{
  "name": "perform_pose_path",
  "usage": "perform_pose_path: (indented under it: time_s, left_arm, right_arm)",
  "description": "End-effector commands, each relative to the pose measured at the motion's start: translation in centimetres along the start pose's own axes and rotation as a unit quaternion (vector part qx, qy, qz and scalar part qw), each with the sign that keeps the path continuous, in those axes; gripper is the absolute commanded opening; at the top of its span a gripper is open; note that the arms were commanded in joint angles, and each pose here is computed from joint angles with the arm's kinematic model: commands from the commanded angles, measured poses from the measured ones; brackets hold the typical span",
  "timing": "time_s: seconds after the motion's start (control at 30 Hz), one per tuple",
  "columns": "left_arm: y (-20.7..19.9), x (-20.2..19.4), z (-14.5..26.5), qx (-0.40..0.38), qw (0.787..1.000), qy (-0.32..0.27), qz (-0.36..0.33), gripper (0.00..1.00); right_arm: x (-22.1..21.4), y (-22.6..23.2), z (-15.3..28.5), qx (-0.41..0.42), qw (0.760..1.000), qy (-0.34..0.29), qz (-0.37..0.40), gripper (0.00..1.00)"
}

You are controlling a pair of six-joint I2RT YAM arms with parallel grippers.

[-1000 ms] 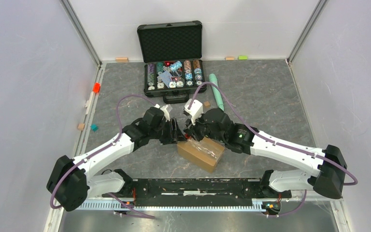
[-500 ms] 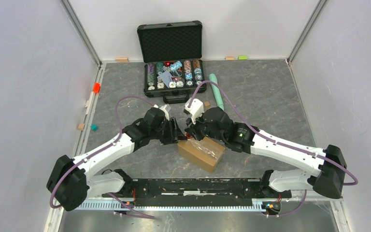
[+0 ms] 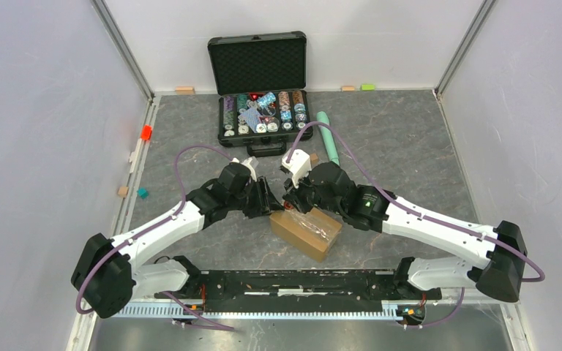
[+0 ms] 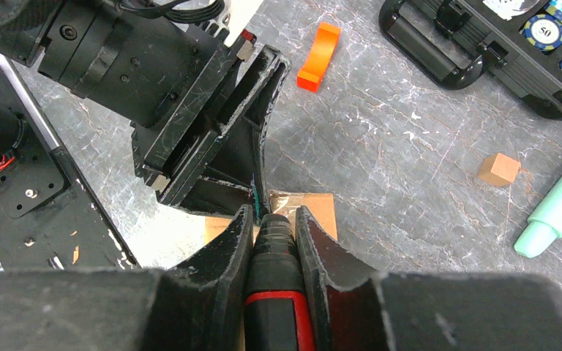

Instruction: Unpack the express box

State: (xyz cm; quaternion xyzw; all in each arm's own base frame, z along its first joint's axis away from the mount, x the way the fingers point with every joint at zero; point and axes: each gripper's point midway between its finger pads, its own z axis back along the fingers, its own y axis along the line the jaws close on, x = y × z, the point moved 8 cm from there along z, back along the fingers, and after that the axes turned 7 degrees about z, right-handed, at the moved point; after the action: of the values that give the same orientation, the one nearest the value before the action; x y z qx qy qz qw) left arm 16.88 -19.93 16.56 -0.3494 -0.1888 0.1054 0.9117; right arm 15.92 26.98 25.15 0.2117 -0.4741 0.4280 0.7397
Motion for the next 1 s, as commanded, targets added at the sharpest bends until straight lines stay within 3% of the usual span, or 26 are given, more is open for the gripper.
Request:
perform_pose_path:
  time_s: [0.0, 0.7, 0.97]
  left_arm:
    - [6.3, 0.5, -0.8, 0.192, 0.979, -0.065, 0.008, 0.52]
    - [6.4, 0.7, -0.3, 0.203, 0.976, -0.082, 0.005, 0.52]
    - [2.3, 2.2, 2.1, 0.125, 0.987, -0.104, -0.002, 0.57]
  right_arm:
    - [-1.3, 0.3, 2.8, 0.018, 0.998, 0.066, 0.002, 0.00]
    - [-0.2, -0.5, 4.3, -0.015, 0.998, 0.056, -0.006, 0.00]
    - [-1.0, -0.3, 3.9, -0.012, 0.998, 0.059, -0.019, 0.00]
